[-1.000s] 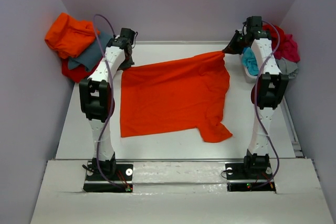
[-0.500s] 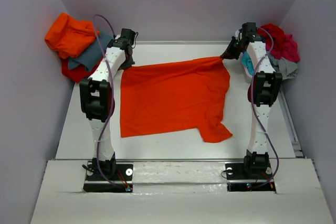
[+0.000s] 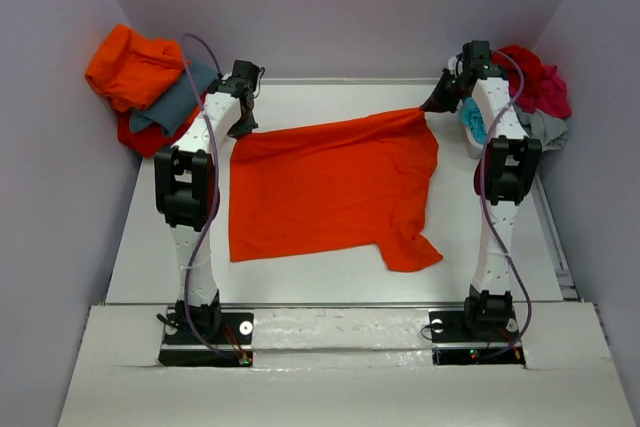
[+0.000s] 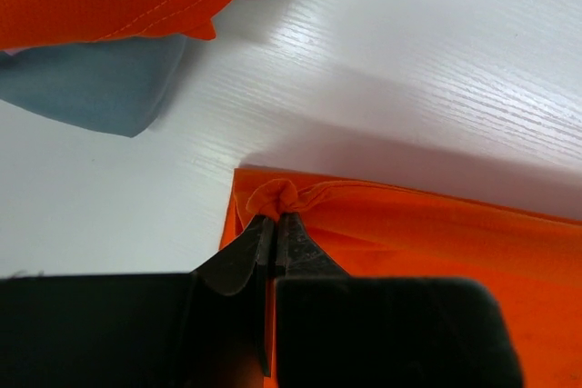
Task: Fold and stack the t-shirts
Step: Fold the tshirt
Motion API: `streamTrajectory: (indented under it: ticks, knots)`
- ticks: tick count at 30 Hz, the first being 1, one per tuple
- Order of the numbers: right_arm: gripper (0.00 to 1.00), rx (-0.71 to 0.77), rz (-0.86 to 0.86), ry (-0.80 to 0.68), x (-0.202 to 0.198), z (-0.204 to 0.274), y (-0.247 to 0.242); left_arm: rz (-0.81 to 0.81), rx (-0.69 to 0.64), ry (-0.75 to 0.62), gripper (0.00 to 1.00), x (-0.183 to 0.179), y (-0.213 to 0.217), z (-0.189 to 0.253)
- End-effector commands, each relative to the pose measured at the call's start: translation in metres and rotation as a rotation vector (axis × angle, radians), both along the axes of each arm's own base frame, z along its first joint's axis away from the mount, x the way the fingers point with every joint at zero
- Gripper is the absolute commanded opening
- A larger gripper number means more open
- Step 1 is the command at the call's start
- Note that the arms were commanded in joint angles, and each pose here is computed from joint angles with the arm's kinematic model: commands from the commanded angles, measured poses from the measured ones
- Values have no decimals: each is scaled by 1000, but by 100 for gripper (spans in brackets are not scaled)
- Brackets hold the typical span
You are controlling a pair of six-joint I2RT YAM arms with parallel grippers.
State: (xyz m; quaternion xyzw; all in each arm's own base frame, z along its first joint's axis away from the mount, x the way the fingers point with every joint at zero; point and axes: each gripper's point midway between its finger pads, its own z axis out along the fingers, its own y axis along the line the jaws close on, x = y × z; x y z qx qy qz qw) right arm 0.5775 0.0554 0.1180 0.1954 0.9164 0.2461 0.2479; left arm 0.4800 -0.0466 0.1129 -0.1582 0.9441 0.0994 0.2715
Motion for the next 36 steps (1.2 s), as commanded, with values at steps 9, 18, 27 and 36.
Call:
streamTrajectory:
  ticks: [9,18,27,36]
  knots:
    - [7,-53,36,-29,-44,54,2,12,-65,34,6,-29,-4,1]
    - [7,-68,80,125,-78,11,10,48,-90,18,6,-51,-2,6]
    - [7,-77,111,195,-88,-9,18,46,-109,47,6,-75,-2,0]
    - [7,-87,144,234,-100,-16,26,37,-179,82,9,-94,-12,-11]
